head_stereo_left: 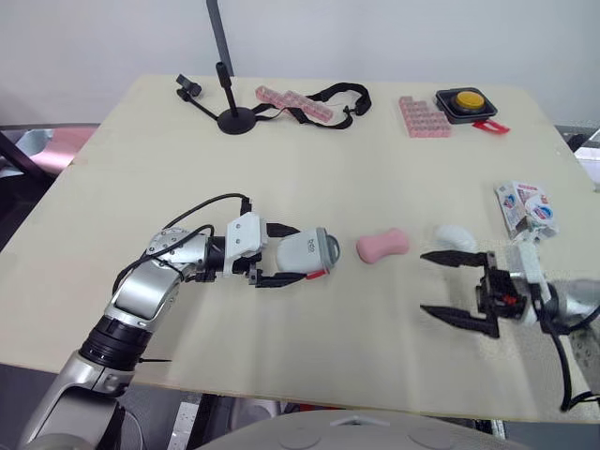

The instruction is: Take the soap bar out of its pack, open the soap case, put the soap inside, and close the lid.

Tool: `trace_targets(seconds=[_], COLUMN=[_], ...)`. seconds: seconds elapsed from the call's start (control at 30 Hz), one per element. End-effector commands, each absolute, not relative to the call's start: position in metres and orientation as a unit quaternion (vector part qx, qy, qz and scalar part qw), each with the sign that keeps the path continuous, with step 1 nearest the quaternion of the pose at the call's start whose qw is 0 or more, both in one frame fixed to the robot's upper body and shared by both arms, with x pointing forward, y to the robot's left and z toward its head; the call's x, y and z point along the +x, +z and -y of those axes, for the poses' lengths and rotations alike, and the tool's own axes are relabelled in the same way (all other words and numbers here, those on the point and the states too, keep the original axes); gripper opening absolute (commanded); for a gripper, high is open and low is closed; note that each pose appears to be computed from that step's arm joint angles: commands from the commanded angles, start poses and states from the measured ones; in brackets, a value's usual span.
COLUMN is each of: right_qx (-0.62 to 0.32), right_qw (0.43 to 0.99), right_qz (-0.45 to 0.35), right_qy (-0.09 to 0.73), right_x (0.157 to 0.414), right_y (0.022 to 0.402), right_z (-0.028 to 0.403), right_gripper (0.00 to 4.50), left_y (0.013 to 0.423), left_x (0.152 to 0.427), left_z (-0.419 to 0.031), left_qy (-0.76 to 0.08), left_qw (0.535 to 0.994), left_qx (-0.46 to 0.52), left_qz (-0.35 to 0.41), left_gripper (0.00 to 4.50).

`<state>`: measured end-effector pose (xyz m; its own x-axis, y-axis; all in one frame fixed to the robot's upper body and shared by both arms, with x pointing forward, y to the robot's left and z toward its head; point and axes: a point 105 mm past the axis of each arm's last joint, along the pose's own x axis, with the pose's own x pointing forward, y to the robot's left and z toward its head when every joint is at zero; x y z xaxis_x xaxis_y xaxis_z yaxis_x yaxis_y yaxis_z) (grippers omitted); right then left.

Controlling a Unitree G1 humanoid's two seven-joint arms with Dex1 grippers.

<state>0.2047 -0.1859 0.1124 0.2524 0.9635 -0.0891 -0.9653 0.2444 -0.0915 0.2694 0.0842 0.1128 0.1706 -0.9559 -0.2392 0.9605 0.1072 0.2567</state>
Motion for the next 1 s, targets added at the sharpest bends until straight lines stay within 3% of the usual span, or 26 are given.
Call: trace_targets(seconds=[0.03, 0.37, 0.57, 1.0], right_qx=[-0.088, -0.102, -0.108, -0.111], right_qw=[0.758, 0.756, 0.758, 0.754], right_qz=[0.008, 0.024, 0.022, 0.009], right_qy=[0.647, 0.646, 0.642, 0.647], right_x=[0.192, 0.198, 0.204, 0.206], right_y=[0.105, 0.101, 0.099, 0.095], right_z=[0.178, 0.173, 0.171, 0.171], right_gripper=[4.47, 4.47, 4.47, 4.47], left_y=[0.112, 0.105, 0.108, 0.114], left_x=[0.265, 0.258, 0.255, 0.258], left_z=[-0.086, -0.091, -0.079, -0.059], left_qy=[-0.656, -0.676, -0.693, -0.685], left_qw=[0.725, 0.699, 0.659, 0.62], left_qx=[0.21, 0.229, 0.284, 0.369], left_qz=[-0.015, -0.054, -0.07, -0.098], left_gripper=[3.47, 3.47, 3.47, 3.47])
